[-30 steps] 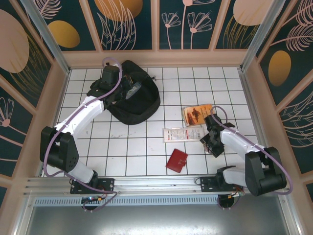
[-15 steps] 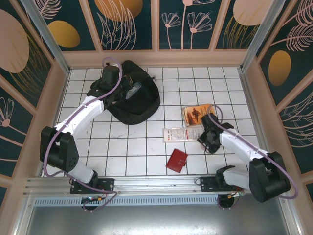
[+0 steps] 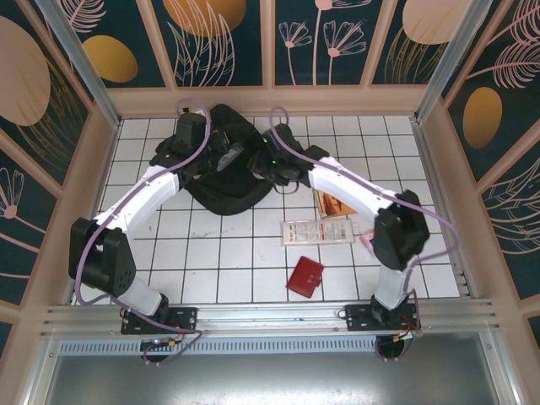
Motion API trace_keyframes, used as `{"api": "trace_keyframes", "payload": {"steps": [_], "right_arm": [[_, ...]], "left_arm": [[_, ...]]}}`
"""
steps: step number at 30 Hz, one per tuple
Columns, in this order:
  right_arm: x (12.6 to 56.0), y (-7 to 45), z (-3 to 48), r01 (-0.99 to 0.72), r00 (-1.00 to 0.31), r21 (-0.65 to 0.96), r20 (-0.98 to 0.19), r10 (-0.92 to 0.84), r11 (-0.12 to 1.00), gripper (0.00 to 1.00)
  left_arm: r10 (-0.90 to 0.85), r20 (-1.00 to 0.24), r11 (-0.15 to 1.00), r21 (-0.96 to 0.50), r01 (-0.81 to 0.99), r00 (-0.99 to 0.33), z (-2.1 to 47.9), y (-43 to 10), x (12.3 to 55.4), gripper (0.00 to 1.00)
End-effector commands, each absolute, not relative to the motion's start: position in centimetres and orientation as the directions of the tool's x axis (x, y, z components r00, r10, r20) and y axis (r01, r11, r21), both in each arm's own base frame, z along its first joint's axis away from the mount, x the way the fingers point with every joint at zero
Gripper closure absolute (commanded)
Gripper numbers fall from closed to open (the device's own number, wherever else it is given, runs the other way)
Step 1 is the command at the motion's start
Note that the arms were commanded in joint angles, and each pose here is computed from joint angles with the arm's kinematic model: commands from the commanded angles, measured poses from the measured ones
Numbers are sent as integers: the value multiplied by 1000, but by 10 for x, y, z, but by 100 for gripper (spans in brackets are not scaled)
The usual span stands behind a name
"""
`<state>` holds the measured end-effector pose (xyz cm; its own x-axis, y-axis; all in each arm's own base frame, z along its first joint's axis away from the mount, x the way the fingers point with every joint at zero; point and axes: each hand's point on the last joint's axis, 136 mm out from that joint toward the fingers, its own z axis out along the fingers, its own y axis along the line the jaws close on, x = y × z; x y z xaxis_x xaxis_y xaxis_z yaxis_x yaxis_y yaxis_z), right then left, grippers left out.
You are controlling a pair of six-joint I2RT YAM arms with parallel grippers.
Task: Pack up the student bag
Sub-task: Place the loose stationery in the student bag.
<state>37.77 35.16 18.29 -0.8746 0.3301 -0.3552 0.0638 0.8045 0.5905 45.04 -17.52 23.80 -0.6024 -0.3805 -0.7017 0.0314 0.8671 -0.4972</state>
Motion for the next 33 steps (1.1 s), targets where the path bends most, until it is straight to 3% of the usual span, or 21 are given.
{"api": "trace_keyframes", "payload": {"steps": [1, 13, 16, 20, 27, 33], "right_arm": [[399, 385, 188, 2, -884, 668, -347, 314, 744, 49], [458, 456, 176, 116, -840, 874, -167, 516, 472, 43], [470, 473, 179, 107, -844, 899, -145, 517, 426, 33], [477, 483, 178, 88, -850, 863, -195, 489, 497, 21], [467, 465, 177, 71, -849, 833, -238, 472, 548, 21], [441, 445, 200, -82, -849, 780, -380, 366, 621, 27]], "left_arm": [[-401, -718, 850, -523, 60, -569, 258, -176, 449, 100], [-425, -710, 815, -570, 103, -562, 275, -183, 444, 100], [-427, -714, 817, -568, 102, -554, 278, -182, 443, 100], [-425, -718, 823, -560, 94, -551, 277, -179, 444, 100], [-427, -720, 826, -557, 88, -548, 277, -177, 445, 100], [-430, -719, 829, -554, 76, -547, 274, -174, 446, 100]]}}
